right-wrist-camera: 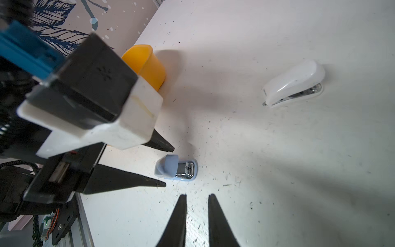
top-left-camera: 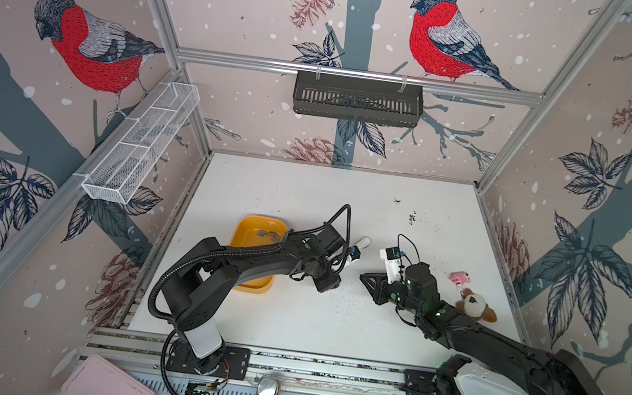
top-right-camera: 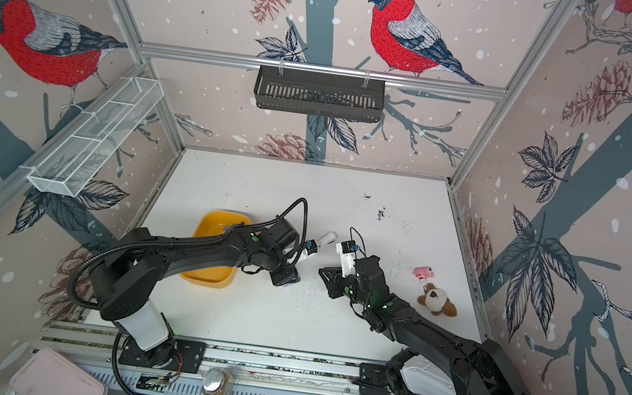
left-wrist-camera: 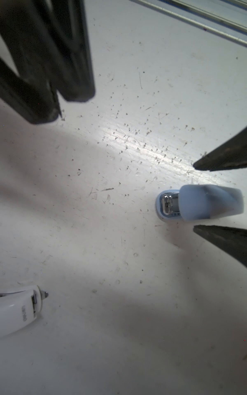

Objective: Load the staples into the stapler

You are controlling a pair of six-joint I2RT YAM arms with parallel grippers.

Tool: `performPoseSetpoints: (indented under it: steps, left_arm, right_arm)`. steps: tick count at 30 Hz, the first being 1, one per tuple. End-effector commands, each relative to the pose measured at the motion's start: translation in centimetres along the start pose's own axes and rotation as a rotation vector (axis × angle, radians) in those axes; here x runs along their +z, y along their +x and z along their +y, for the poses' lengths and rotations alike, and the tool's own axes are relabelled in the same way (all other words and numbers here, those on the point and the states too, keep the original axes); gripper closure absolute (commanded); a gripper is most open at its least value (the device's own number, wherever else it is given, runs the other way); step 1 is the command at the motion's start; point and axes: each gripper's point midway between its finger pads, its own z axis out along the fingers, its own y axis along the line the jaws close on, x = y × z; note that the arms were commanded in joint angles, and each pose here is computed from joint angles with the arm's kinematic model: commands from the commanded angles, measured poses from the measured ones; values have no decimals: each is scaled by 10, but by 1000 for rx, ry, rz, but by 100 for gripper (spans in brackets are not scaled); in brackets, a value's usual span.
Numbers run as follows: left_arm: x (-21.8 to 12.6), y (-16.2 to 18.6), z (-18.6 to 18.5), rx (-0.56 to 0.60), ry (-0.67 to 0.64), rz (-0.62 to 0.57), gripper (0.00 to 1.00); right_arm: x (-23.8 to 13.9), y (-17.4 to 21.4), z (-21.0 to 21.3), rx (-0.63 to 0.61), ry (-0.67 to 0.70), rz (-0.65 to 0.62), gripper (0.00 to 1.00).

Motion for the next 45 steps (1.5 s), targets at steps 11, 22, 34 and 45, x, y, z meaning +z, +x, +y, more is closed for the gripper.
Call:
performPoseSetpoints:
  steps: [11,22,34,45]
  left_arm:
    - [3,2,-2,2,28,29,73]
    - [4,17,11,-82,-42,149,82]
    - [18,29,17,-128,-59,241,87]
    - [14,24,20,-130,-80,225,91]
  right_arm:
    - [-2,-2,-3,6,8,-7,81]
    - [-12,3,-1,11,2,1,70]
    - [-18,11,-8,27,26,1,67]
    - [-19,12,-11,35,32,-5,67]
